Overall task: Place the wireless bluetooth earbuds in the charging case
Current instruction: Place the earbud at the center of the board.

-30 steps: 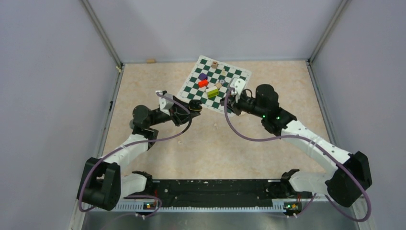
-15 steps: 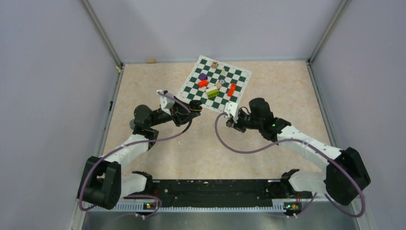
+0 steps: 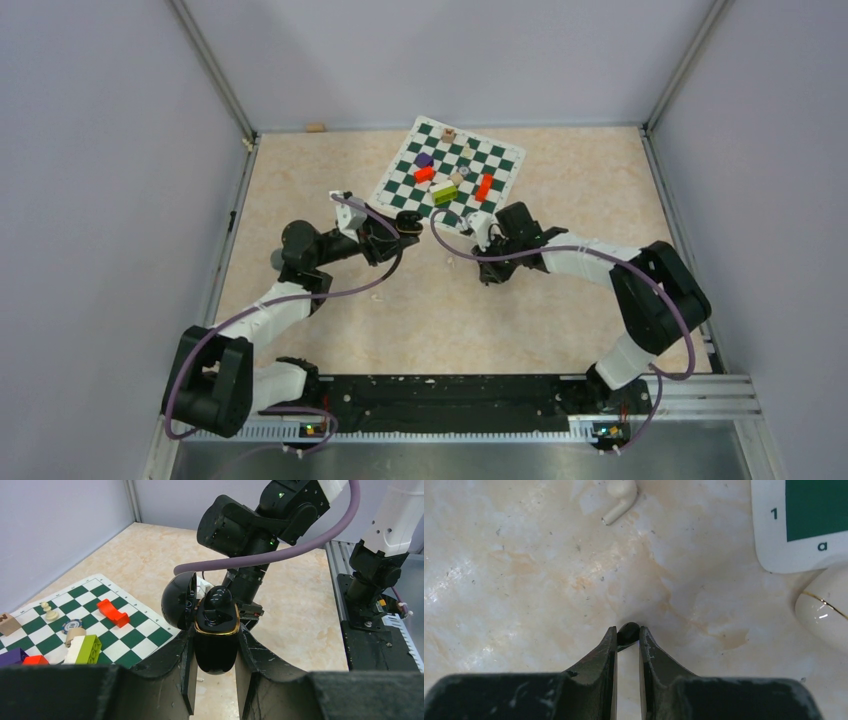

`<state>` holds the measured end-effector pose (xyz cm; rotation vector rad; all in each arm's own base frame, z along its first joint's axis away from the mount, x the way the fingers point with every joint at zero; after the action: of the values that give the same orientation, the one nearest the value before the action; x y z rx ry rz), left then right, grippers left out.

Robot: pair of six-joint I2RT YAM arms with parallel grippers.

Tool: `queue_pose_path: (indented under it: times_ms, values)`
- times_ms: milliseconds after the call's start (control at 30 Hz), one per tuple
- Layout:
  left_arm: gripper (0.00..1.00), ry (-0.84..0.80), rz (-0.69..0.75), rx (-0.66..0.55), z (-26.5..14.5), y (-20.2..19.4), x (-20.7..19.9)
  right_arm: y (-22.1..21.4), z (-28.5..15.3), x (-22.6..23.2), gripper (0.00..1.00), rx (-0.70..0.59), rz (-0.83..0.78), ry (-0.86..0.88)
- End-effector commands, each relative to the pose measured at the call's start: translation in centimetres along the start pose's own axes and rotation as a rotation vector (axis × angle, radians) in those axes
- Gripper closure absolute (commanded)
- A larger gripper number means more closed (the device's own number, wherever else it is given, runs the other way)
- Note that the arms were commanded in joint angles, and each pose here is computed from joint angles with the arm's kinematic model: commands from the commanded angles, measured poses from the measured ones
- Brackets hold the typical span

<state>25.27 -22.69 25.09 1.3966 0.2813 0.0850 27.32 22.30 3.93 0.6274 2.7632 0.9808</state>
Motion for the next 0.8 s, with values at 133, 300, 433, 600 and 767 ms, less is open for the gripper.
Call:
queue_pose_path:
  times_ms: [133,300,433,600,767]
  values:
    - [1.00,0.000,0.071,-0.032,0.0,1.0,-0.2,0.9,-0.4,-1.3,0.87,0.012,0.105,-0.041]
    - [1.00,-0.002,0.074,-0.034,0.1,1.0,-0.3,0.9,-0.7,-0.9,0.68,0.024,0.121,-0.002]
    - [1.00,-0.005,0.076,-0.035,0.1,1.1,-0.3,1.4,-1.4,-1.3,0.59,0.037,0.163,0.008]
    - [1.00,-0.005,0.079,-0.036,0.1,1.1,-0.3,2.0,-2.1,-2.0,0.58,0.063,0.169,-0.001]
    - [1.00,-0.006,0.083,-0.038,0.1,1.2,-0.4,2.3,-2.2,-3.8,0.59,0.062,0.097,-0.072]
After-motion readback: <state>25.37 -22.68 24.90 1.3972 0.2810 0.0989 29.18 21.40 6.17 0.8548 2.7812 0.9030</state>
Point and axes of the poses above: each gripper's point midway between its finger pads, its own z axis out along the fingers, its own x axis along the line the jaws close on, y = z × x, the point moved 1 cm from there along -z, back along the fingers, and after that the axes turned 8 degrees about -z, right-handed, at the moved point
